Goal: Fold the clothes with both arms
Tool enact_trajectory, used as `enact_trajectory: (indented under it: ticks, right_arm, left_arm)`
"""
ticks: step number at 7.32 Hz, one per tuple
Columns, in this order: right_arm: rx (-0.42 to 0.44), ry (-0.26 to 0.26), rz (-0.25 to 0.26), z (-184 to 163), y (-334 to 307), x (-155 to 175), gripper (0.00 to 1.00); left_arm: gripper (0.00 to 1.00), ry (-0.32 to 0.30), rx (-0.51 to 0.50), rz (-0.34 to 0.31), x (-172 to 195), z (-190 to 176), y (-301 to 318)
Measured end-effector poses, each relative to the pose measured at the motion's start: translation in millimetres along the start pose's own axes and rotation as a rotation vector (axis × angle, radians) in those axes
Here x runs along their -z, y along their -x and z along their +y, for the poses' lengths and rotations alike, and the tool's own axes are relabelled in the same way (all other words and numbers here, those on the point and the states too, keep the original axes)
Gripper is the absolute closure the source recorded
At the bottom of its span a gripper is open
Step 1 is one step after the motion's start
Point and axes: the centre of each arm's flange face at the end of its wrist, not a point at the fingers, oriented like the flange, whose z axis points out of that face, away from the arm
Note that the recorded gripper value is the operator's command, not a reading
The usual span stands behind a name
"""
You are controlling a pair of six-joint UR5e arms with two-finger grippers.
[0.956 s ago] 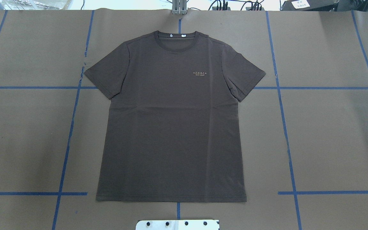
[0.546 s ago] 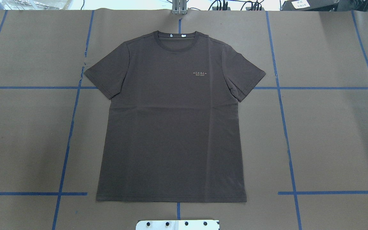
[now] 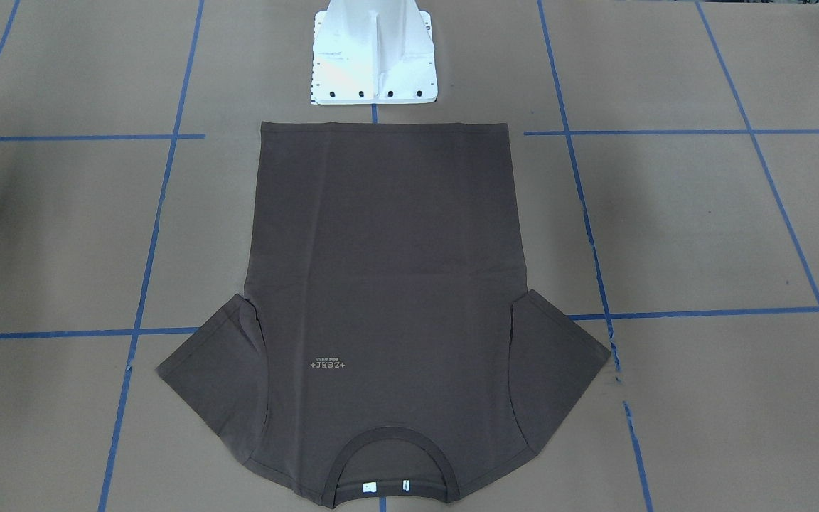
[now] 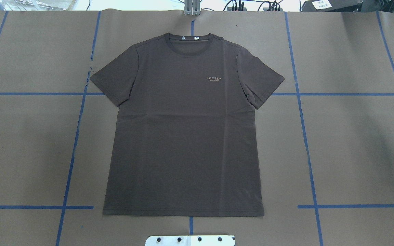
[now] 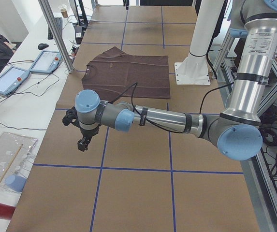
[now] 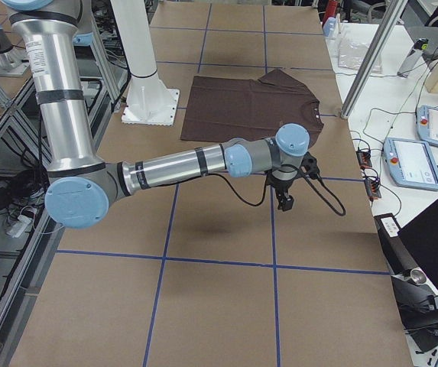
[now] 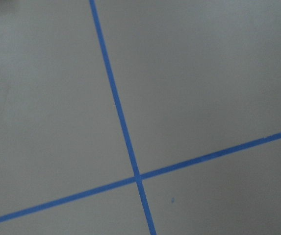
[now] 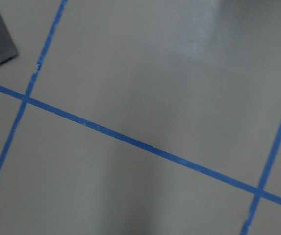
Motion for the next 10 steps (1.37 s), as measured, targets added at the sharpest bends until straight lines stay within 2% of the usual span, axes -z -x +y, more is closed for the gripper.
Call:
enact_trajectory:
  ticks: [2, 3, 5, 6, 7, 10]
  right_arm:
    - [-0.047, 0.017, -0.033, -68.4, 67.2, -37.9, 0.01]
    - [-0.086, 0.004, -0.034, -94.5, 91.4, -55.7, 0.01]
    - [-0.211, -0.075, -0.004, -133.8, 134.4, -106.4, 0.00]
    - [-0.254, -0.087, -0.007, -148.1, 155.1, -137.5, 0.00]
    - [-0.279, -0.078, -0.004, -155.1, 173.8, -164.4, 0.00]
    - [-0.313, -0.042, 0.017, -151.6, 202.9, -208.6, 0.01]
  left_arm:
    - [0.00, -0.036, -0.040, -0.001, -3.8, -7.2, -1.0]
    - [0.00, -0.051, -0.055, -0.004, -6.7, -8.8, -0.7]
    - [0.00, -0.070, -0.028, -0.003, -8.4, -14.9, -5.0]
    - [0.00, -0.075, -0.011, -0.001, -8.1, -16.9, -6.7]
    - [0.00, -0.078, -0.003, 0.000, -7.5, -17.8, -7.6]
    - [0.00, -0.084, -0.004, 0.002, -4.8, -20.7, -9.7]
